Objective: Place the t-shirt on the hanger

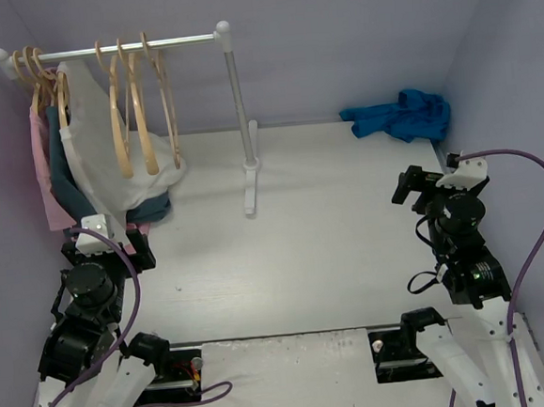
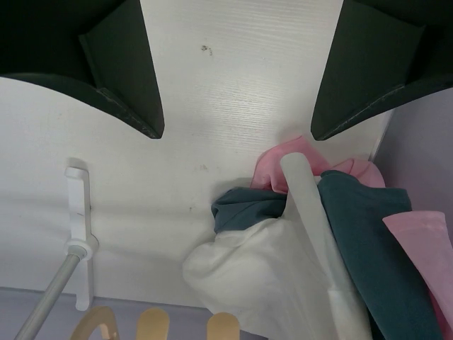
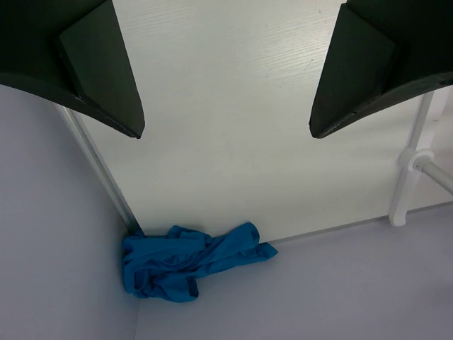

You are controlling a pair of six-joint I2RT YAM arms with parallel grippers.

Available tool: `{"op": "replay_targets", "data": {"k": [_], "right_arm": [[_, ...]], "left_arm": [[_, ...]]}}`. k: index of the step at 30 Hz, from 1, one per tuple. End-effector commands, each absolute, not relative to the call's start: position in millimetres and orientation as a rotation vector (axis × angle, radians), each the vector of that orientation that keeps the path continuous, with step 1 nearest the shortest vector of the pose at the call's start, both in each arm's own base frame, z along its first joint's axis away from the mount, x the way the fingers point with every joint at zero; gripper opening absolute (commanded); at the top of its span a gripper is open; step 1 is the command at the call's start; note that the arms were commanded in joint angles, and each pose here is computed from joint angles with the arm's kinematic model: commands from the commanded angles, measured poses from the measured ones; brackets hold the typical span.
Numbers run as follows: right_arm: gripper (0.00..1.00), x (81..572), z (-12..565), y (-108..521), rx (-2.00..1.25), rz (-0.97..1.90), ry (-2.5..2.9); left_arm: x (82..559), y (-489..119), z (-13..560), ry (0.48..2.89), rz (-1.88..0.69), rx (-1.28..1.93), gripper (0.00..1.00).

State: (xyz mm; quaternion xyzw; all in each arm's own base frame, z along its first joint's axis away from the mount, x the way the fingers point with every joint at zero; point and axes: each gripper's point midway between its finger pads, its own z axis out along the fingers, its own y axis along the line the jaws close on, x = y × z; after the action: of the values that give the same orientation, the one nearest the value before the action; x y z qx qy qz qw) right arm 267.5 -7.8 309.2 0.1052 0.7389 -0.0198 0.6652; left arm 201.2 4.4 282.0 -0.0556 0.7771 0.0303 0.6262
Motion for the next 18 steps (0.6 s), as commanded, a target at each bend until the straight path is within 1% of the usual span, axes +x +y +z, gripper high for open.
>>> {"op": "replay_targets", "data": {"k": [1,4,7,11,12,15,17,18], "right_arm": [[1.0,272.9,323.2,-11.2,0.265,-0.053,1.612],[1.0,279.1,319.2,-12.4,0.273,-0.07,1.631],[1.0,296.3,305.2,-17.2,0.321,-0.117,1.684],[1.0,337.5,268.2,-37.5,0.508,-0.256,1.78],[1.0,353.9,255.6,-37.9,0.537,-0.265,1.81],[1.0,381.5,231.7,-62.3,0.68,-0.332,1.838],[1.0,415.7,203.5,-74.5,0.735,-0.342,1.885],[0.98,424.4,211.8,-78.6,0.749,-0.326,1.864]], "left_arm": [[205.4,1.2,291.8,1.753,0.043,-0.142,0.81],[205.0,1.0,292.3,1.755,0.038,-0.15,0.81],[206.0,-1.1,292.0,1.764,0.018,-0.169,0.8],[214.1,-20.3,293.9,1.774,-0.101,-0.18,0.81],[215.0,-21.2,295.4,1.776,-0.111,-0.194,0.81],[219.9,-27.4,293.3,1.814,-0.141,-0.216,0.81],[221.6,-32.0,293.8,1.838,-0.157,-0.206,0.81],[221.9,-33.0,293.7,1.847,-0.158,-0.203,0.81]]}}
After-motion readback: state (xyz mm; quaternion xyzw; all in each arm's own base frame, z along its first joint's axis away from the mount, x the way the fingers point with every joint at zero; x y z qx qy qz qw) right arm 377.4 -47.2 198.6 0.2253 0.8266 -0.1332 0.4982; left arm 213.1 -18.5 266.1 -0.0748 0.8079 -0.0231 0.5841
